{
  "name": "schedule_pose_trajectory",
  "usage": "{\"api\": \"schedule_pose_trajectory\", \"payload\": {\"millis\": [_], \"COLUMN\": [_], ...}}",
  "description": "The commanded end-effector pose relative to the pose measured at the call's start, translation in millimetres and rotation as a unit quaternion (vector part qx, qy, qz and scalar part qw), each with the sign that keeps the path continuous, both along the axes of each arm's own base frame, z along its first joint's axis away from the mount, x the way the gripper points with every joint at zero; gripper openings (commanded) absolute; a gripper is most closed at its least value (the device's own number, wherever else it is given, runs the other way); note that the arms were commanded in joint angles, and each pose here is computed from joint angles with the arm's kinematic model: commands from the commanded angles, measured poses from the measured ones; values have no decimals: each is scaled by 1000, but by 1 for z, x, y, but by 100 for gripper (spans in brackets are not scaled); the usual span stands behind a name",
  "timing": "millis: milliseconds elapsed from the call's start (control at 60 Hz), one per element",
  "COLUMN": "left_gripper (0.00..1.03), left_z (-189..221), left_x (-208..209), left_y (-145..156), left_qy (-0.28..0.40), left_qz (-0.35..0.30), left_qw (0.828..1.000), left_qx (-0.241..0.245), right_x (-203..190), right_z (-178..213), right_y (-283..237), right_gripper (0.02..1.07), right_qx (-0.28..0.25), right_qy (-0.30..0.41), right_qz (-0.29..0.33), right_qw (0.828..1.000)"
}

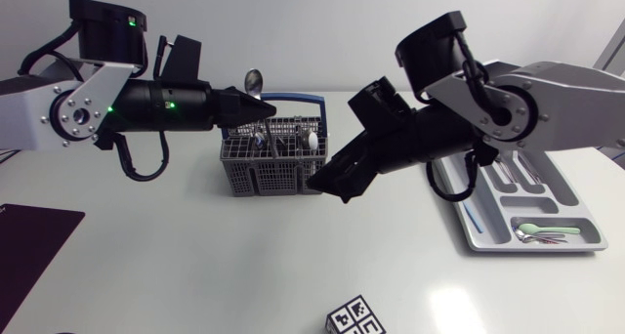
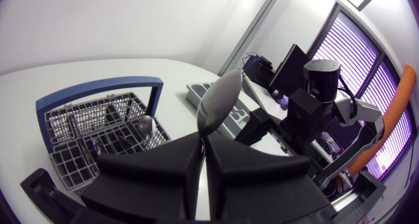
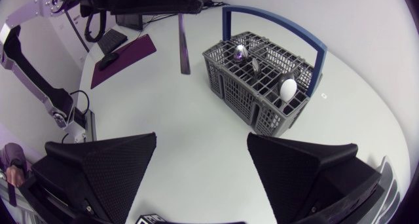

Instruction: Transfer all utensils from the basket to the drawer tray.

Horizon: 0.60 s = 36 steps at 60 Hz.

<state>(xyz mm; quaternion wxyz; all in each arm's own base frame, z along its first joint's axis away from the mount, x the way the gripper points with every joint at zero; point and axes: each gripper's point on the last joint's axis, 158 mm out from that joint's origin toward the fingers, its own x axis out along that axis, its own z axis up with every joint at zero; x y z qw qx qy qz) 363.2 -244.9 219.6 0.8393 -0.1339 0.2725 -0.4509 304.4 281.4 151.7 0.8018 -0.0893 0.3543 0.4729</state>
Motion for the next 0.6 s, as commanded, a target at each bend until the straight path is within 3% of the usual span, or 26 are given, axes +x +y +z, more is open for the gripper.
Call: {"api": "schedule_pose_trajectory", "payload": {"millis": [0, 350, 583], "left_gripper": [5, 5, 5], "left_z": [-6, -15, -23], "left_x": [-11, -18, -25], "left_y": [-11, -34, -51], "left_qy": [32, 72, 90], "left_qz": [-10, -21, -35], "left_qw": [999, 997, 995], "left_qx": [-14, -36, -35], "right_x": [6, 2, 9], "right_z": [11, 27, 25], "right_y": [14, 33, 37], "right_gripper": [102, 101, 87], "right_qx": [25, 56, 39], "right_qy": [15, 5, -31], "right_qz": [-15, -14, -34], "right_qw": [999, 998, 998]}}
